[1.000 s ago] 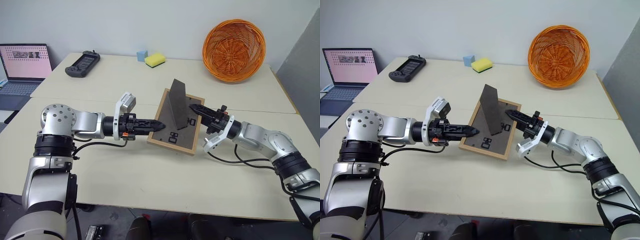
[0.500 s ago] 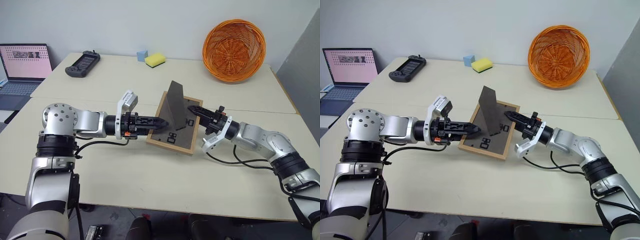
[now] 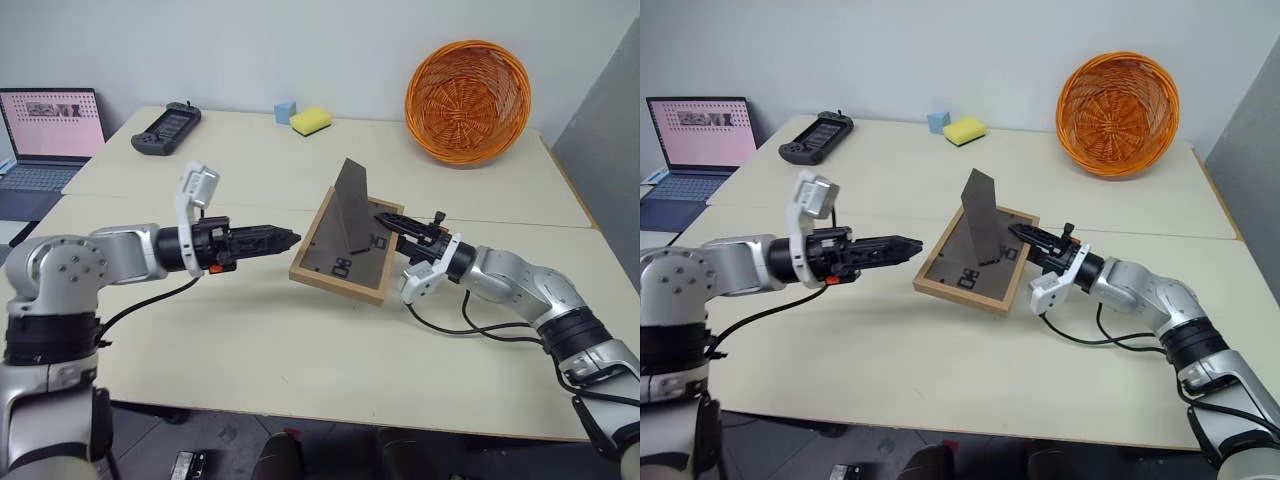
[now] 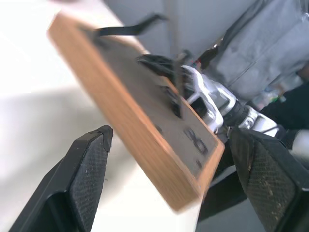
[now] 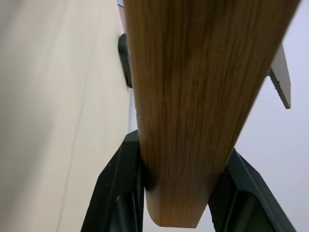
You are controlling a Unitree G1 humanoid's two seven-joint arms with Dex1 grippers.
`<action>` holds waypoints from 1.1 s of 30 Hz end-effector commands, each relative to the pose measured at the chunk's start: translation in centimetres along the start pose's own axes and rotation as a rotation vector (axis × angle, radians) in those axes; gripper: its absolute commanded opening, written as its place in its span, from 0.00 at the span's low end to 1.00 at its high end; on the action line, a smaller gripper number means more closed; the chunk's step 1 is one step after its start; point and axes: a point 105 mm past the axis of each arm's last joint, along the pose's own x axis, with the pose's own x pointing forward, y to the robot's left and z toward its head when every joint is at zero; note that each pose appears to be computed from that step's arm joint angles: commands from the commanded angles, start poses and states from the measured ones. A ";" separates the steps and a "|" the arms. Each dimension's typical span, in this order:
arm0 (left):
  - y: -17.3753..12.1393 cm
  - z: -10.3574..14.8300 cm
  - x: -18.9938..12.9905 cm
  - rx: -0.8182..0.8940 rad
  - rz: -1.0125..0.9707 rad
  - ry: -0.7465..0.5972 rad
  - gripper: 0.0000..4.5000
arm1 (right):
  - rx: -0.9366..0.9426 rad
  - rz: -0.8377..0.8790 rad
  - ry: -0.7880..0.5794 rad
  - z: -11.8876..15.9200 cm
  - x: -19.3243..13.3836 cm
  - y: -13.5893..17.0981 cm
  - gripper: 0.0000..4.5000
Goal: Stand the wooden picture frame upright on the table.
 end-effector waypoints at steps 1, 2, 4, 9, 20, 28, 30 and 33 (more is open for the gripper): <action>-1.6 1.1 -0.4 0.208 0.024 -0.036 0.90 | 0.190 -0.079 0.074 -1.8 0.2 -2.9 0.29; -2.1 0.9 -0.2 0.225 0.018 -0.042 0.90 | 0.293 -0.084 0.105 -2.3 0.6 -3.1 0.29; -2.8 0.6 -0.1 0.243 0.005 -0.053 0.90 | 0.427 -0.084 0.134 -2.7 1.0 -3.3 0.29; -3.6 0.1 -0.3 0.265 0.012 -0.085 0.90 | 0.871 -0.051 0.177 -3.1 2.3 -2.9 0.29; -3.5 -0.9 -0.3 0.302 0.063 -0.067 0.90 | 1.501 0.133 0.186 -1.2 2.5 0.6 0.29; -3.4 -0.4 -0.4 0.313 0.071 -0.086 0.90 | 1.705 0.158 0.212 -0.7 2.5 3.5 0.29; -3.4 -0.1 -0.4 0.315 0.073 -0.092 0.90 | 1.808 0.172 0.202 -0.2 2.6 4.5 0.29; -3.4 0.1 -0.5 0.314 0.072 -0.096 0.90 | 1.884 0.167 0.186 0.2 2.8 5.0 0.29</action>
